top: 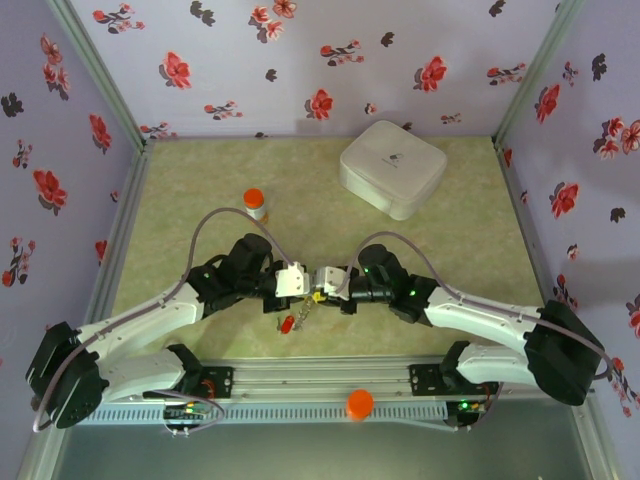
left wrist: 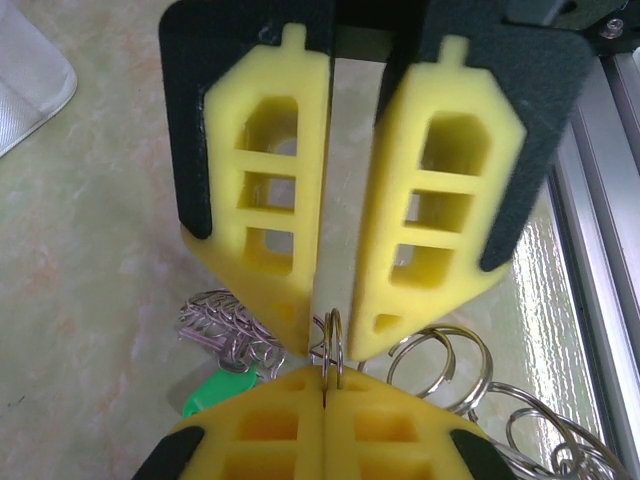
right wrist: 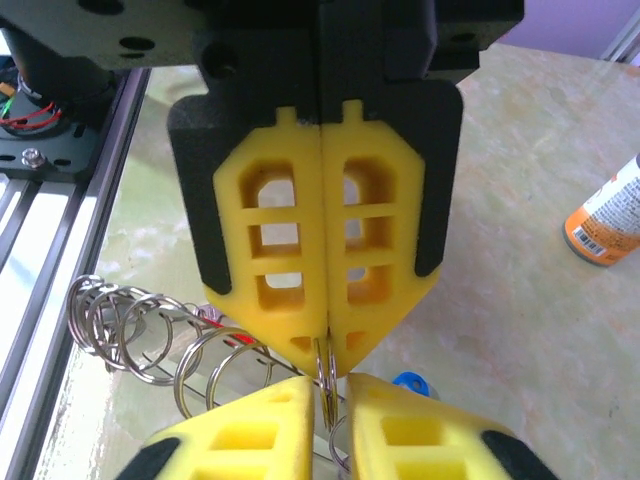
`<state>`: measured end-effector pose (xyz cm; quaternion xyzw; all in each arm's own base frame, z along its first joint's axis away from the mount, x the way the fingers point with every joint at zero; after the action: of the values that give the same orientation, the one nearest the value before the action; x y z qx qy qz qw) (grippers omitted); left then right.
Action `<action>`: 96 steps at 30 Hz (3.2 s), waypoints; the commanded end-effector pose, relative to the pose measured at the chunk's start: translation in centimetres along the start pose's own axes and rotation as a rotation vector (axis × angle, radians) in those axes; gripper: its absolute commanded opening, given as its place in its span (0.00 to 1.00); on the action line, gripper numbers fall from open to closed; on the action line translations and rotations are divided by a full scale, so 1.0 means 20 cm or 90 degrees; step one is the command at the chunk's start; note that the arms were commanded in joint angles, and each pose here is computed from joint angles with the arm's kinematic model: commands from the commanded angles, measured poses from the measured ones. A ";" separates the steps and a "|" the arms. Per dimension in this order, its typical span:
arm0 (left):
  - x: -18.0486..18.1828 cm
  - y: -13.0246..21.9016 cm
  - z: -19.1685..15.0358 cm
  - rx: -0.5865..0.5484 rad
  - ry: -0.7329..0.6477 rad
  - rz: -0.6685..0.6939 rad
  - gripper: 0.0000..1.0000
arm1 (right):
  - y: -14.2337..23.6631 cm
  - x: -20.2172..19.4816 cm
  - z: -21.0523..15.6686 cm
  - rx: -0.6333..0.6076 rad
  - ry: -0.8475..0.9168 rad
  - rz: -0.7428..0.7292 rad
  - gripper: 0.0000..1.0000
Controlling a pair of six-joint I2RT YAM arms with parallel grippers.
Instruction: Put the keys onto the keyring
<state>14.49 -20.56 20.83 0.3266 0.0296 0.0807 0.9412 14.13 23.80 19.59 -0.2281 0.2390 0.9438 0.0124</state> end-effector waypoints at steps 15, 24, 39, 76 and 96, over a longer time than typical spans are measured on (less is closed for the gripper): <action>-0.01 0.10 -0.07 -0.153 0.110 0.033 0.38 | 0.05 0.01 0.05 -0.083 -0.004 -0.050 0.00; -0.03 0.07 -0.11 -0.279 0.134 0.015 0.31 | 0.09 0.02 0.05 -0.140 -0.025 -0.051 0.00; -0.06 0.04 -0.13 -0.321 0.155 -0.053 0.27 | 0.11 0.01 0.07 -0.174 -0.043 -0.052 0.00; -0.03 0.14 0.00 -0.207 0.045 0.025 0.00 | 0.18 -0.06 0.13 0.018 0.039 -0.058 0.32; -0.03 0.14 0.01 -0.209 0.043 0.022 0.00 | 0.07 -0.07 0.15 -0.013 0.036 -0.026 0.26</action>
<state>13.48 -18.25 21.06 0.1857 0.0693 0.1153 0.9734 13.75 23.39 22.16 -0.2450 0.2449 0.9380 0.0130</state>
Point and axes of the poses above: each hand's point on the last joint's axis, 136 mm out from that joint toward the fingers, its own y axis back along the fingers, its own x axis along the line the jaws close on, z = x × y, the point moved 10 cm from there along y, back along the fingers, and after that the axes turned 15 degrees about y, right-handed, at the moved point
